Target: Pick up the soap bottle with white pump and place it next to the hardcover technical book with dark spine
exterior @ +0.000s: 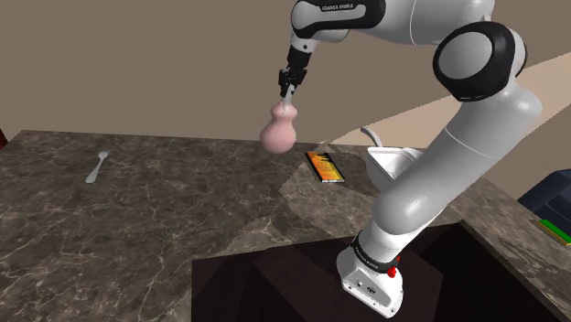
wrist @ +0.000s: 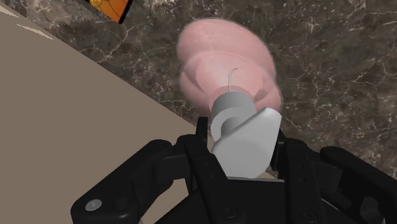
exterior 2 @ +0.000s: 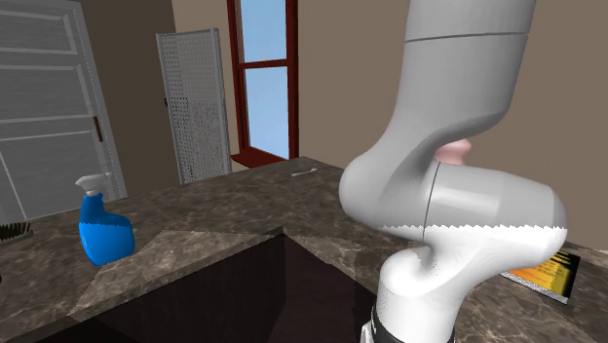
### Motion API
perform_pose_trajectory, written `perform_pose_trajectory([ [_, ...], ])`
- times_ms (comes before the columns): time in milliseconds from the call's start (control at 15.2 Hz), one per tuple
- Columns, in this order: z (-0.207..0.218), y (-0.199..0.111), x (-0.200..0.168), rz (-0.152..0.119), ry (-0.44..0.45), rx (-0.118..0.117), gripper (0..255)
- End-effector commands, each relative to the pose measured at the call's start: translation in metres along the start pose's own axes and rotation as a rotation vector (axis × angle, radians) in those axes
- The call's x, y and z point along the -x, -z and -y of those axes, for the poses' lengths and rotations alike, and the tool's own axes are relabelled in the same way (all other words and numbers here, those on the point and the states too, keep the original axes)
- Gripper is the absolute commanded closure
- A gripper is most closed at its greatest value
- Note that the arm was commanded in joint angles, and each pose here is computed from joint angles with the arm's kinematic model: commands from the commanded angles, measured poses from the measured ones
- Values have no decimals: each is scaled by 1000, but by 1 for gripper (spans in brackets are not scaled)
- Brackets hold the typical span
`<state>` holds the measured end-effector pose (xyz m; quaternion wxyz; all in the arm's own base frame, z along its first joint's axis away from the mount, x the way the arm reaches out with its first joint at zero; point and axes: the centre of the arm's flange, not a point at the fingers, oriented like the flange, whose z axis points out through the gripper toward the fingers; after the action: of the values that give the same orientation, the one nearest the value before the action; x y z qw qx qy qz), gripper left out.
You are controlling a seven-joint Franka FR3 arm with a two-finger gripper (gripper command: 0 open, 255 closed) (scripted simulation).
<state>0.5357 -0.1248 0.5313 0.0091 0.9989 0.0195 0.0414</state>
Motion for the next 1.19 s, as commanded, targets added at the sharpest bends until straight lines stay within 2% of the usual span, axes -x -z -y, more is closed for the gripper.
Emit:
perform_pose_trajectory([
  [0,-27,0,-5,-2,1,1,255],
  [132,-52,-1,-10,-2,1,1,255],
  [1122,-50,-77,-4,-2,1,1,255],
])
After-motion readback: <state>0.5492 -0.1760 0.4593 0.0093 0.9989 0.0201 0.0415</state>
